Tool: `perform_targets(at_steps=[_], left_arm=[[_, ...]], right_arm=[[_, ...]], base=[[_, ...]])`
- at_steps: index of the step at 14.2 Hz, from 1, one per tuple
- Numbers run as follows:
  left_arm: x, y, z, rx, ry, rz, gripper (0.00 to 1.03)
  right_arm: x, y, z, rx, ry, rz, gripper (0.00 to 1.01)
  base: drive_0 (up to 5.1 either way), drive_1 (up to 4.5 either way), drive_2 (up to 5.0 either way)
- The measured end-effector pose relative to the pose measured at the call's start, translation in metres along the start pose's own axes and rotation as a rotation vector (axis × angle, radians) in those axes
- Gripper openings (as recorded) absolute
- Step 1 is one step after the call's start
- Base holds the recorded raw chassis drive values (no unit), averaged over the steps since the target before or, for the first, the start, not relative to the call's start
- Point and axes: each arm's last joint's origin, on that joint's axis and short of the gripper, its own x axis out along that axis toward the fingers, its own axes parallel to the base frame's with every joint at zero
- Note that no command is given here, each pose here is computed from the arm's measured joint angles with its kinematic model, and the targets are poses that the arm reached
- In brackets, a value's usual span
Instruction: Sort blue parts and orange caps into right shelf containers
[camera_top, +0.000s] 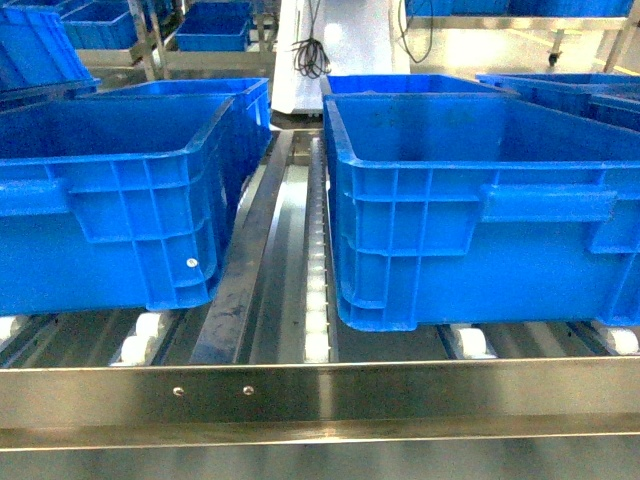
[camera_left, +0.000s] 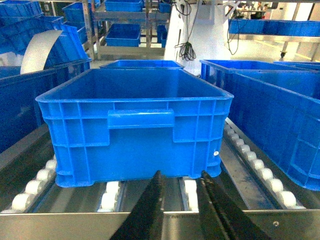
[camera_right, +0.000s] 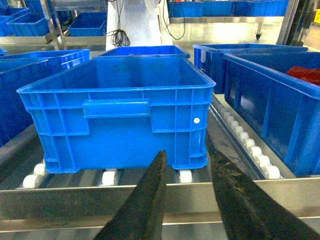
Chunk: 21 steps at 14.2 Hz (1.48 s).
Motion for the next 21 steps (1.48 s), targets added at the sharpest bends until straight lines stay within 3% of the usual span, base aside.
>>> perform_targets(at_steps=[5, 6, 21], left_arm=[[0.0000, 0.0000, 0.0000, 0.000, 0.000, 0.000, 0.94], [0.0000, 0.0000, 0.0000, 0.001, 0.000, 0.000, 0.98], [0.0000, 0.0000, 0.0000, 0.000, 0.000, 0.000, 0.98]], right_arm=[[0.0000, 0.0000, 0.0000, 0.000, 0.000, 0.000, 0.95], [0.0000, 0.0000, 0.0000, 0.000, 0.000, 0.000, 0.98], [0.0000, 0.0000, 0.0000, 0.000, 0.000, 0.000, 0.98]], base=[[0.0, 0.00, 0.0], [0.0, 0.00, 0.0], [0.0, 0.00, 0.0]])
